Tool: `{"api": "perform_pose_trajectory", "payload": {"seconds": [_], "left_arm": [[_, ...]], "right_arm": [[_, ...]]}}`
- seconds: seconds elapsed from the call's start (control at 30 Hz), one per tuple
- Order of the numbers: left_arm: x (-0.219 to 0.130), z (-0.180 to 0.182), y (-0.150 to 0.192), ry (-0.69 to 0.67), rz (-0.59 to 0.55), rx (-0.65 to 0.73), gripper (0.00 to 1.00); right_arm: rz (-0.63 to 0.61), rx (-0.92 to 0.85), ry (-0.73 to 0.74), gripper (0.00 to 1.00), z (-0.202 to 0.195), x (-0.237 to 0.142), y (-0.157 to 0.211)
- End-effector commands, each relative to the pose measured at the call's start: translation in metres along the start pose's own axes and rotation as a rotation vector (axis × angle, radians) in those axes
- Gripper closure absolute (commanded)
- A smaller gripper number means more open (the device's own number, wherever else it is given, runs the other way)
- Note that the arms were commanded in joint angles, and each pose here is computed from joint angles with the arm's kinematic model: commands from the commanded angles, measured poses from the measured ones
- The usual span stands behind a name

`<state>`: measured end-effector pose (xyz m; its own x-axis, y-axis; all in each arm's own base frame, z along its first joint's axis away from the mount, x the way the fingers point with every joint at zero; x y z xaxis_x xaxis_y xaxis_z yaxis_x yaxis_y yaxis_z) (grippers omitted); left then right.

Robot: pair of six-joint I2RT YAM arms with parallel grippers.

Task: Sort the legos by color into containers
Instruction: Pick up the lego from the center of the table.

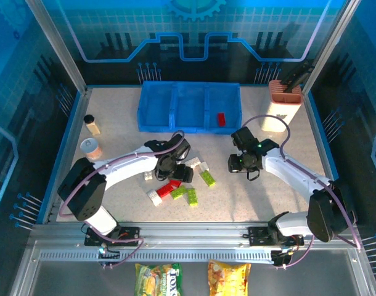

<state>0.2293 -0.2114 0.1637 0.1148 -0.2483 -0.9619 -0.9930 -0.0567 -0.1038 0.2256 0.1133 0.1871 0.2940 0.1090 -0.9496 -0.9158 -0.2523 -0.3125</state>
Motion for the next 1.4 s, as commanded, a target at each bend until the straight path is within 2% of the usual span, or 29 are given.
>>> {"api": "perform_pose_trajectory", "payload": {"seconds": [0.0, 0.2, 0.33, 0.6, 0.9, 0.97, 1.37], "left_arm": [[-0.003, -0.012, -0.016, -0.025, -0.045, 0.099, 0.21], [0.003, -0.030, -0.041, -0.009, -0.026, 0.255, 0.22], [0.003, -0.043, -0.049, 0.052, 0.004, 0.401, 0.22], [0.006, -0.052, -0.061, 0.047, 0.014, 0.628, 0.22], [0.025, -0.042, -0.071, 0.009, 0.045, 0.701, 0.25], [0.029, -0.041, -0.072, 0.006, 0.049, 0.708, 0.28], [0.051, -0.039, -0.077, -0.028, 0.060, 0.718, 0.32]], "right_arm": [[-0.004, 0.033, 0.006, 0.57, -0.006, -0.006, 0.006], [-0.016, 0.049, 0.020, 0.57, -0.012, -0.013, 0.010], [-0.025, 0.058, 0.029, 0.57, -0.016, -0.018, 0.012], [-0.034, 0.084, 0.046, 0.57, -0.024, -0.026, 0.019], [-0.038, 0.095, 0.053, 0.57, -0.028, -0.032, 0.021], [-0.039, 0.096, 0.053, 0.57, -0.029, -0.033, 0.021], [-0.033, 0.108, 0.051, 0.57, -0.029, -0.033, 0.022]]}}
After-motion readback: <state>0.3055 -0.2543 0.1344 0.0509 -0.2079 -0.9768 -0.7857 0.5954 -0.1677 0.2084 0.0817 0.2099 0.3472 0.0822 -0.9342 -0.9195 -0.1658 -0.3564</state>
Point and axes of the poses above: each hand's point on the last joint's axis, 136 mm out from that joint toward the fingers, its own x axis out along the fingers, its own z axis along the line the jaws close on, y = z × x, the point moved 10 cm from there along -x, back along the fingers, and after that the axes turned 13 degrees about -x, right-handed, at the moved point
